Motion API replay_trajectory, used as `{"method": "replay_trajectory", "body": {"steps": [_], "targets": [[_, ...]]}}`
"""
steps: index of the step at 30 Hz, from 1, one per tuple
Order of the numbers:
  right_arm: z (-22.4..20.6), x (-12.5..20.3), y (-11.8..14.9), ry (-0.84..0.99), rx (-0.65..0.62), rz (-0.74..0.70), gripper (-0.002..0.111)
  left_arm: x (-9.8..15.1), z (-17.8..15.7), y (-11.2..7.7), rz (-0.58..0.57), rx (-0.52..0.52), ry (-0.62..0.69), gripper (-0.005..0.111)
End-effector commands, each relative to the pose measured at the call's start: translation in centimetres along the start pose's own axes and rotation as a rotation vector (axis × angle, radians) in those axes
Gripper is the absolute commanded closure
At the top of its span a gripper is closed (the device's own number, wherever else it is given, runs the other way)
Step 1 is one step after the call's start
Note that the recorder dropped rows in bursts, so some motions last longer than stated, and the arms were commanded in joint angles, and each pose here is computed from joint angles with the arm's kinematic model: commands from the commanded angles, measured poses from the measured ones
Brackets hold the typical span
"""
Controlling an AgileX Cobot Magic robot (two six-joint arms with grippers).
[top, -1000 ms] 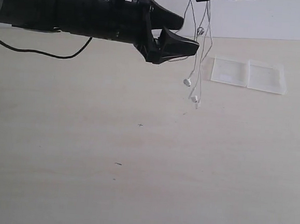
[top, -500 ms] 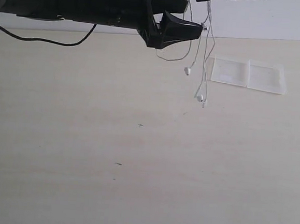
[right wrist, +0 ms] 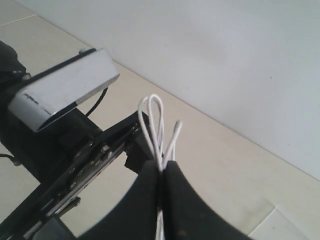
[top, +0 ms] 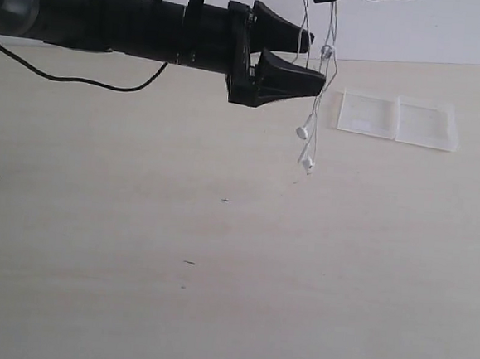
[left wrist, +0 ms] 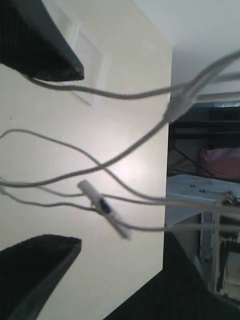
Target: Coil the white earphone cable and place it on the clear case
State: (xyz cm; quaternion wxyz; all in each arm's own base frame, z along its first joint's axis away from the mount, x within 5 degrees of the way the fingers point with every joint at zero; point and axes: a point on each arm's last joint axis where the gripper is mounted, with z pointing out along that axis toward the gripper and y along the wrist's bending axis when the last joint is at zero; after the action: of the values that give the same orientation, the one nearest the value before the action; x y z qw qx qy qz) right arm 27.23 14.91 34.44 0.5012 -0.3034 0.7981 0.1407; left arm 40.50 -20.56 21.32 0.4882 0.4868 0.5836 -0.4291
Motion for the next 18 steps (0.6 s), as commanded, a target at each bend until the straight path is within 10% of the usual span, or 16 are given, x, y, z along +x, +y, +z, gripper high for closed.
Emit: {"method": "replay_trajectory", "body": {"steps": [1, 18], "targets": [[-0.3, -0.5, -0.1, -0.020, 0.009, -0.018, 0.108, 0.3, 0.1, -0.4, 0.001, 0.061, 0.004, 0.027], [-0.3, -0.6, -0.1, -0.035, 0.011, 0.020, 0.108, 0.1, 1.7, -0.6, -0.035, 0.014, -0.042, 0.027]]}}
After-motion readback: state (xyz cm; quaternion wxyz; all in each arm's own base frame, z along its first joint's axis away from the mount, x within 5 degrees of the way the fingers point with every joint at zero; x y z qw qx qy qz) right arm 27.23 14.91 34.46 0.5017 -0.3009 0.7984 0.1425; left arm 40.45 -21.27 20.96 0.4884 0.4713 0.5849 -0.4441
